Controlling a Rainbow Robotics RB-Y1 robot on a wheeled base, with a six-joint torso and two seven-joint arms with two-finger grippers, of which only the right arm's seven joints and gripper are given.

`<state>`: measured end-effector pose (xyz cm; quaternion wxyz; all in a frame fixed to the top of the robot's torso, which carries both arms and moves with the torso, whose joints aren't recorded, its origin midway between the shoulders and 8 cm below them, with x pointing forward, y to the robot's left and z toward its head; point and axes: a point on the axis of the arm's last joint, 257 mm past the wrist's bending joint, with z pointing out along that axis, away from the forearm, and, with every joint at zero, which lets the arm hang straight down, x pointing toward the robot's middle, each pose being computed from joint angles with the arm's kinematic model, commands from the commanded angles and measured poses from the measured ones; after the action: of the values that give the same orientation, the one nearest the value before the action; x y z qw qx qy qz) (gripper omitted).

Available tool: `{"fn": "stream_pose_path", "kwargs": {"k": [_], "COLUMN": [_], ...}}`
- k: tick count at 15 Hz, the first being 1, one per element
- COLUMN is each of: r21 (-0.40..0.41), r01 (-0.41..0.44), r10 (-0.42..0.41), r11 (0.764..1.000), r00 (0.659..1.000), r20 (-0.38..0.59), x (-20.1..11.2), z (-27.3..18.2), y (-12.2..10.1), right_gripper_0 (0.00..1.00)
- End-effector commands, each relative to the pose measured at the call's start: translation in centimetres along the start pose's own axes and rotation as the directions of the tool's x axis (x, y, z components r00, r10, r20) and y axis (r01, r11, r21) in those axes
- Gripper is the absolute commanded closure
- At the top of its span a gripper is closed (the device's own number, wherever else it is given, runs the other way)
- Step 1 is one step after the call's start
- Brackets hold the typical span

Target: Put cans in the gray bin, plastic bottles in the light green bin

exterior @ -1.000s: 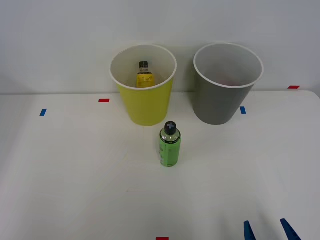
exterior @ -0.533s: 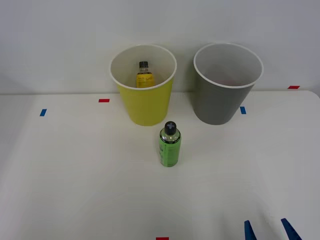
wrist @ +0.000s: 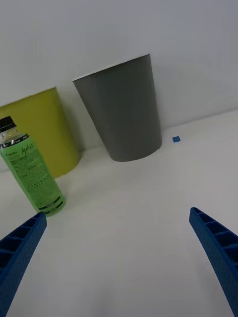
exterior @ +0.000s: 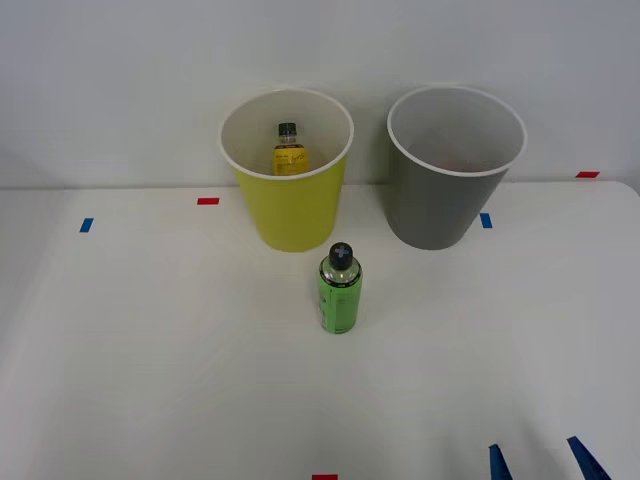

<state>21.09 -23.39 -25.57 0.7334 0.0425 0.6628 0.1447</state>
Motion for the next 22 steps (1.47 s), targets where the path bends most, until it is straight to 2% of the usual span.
{"fn": "stream_pose_path", "kwargs": {"k": [1, 12, 15, 17, 22], "r21": [0.002, -0.002, -0.007, 0.015, 0.075], "r01": [0.014, 0.03, 0.08, 0.178, 0.255], "r10": [-0.014, -0.03, -0.08, -0.179, -0.259], "r11": [1.0, 1.0, 0.997, 0.984, 0.964], "r00": [1.0, 0.999, 0.997, 0.983, 0.964], "r20": [-0.003, 0.013, 0.016, 0.029, 0.058], "x": [0.0, -0.4, -0.4, -0.8, -1.8], "z": [-0.1, -0.1, -0.1, -0.1, -0.1], "y": [-0.2, 0.0, 0.1, -0.3, -1.1], "right_gripper_0": [0.0, 0.0, 0.0, 0.0, 0.0]}}
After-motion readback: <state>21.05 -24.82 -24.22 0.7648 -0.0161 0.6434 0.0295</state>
